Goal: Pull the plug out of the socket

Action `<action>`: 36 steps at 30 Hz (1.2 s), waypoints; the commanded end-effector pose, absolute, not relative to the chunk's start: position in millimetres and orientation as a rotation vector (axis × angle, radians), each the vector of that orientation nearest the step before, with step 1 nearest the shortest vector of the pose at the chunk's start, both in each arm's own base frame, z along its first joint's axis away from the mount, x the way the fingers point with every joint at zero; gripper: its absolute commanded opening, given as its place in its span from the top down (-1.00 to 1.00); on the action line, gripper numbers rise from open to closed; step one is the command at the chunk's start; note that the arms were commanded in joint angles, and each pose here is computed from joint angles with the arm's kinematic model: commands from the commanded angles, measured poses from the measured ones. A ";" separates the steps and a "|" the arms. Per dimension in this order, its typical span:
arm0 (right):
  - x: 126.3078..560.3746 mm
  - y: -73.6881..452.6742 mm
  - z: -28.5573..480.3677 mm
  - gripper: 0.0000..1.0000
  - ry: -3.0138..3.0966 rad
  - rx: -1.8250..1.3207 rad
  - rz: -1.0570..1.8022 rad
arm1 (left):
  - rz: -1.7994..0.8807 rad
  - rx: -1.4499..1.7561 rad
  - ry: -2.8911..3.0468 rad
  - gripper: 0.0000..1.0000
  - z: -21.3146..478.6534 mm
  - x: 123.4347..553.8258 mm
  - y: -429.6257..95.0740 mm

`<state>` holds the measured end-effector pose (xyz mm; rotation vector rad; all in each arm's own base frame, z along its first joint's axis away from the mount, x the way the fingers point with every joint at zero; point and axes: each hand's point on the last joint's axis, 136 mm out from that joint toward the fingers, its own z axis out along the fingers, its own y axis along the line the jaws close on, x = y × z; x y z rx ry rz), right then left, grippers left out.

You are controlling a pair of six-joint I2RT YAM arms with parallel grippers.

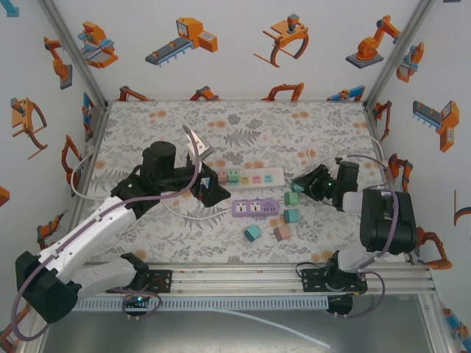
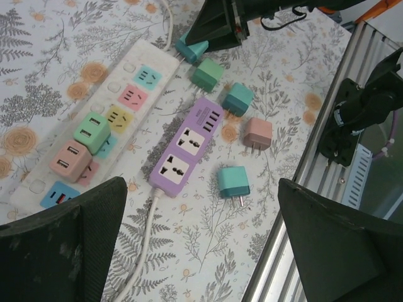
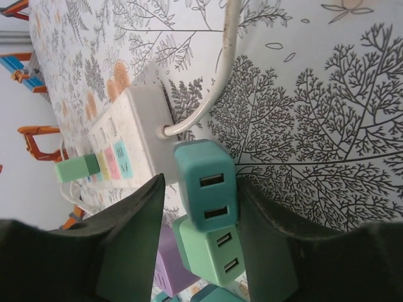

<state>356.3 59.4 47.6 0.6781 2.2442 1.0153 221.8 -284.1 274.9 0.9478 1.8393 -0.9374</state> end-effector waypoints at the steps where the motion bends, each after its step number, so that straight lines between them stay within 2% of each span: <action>1: 348.4 42.7 42.0 0.01 2.284 0.713 0.863 | -0.905 0.952 1.820 -0.94 283.3 225.6 -285.0; 10: 343.1 22.9 72.5 -0.02 2.241 0.719 0.699 | -0.725 0.807 1.915 -0.94 272.3 250.1 -265.4; 19: 358.1 24.7 184.8 0.02 1.974 0.468 0.639 | -0.561 0.551 1.993 -0.94 261.5 279.2 -236.9; 24: 358.2 68.4 243.7 0.01 1.842 0.109 0.598 | -0.481 0.325 2.052 -0.94 246.9 301.1 -216.8; 29: 345.5 142.5 279.9 -0.01 1.688 -0.389 0.525 | -0.466 0.140 2.124 -0.94 227.6 319.9 -198.1; 36: 314.7 242.0 281.5 -0.05 1.419 -1.033 0.549 | -0.448 -0.087 2.214 -0.94 196.5 342.7 -173.0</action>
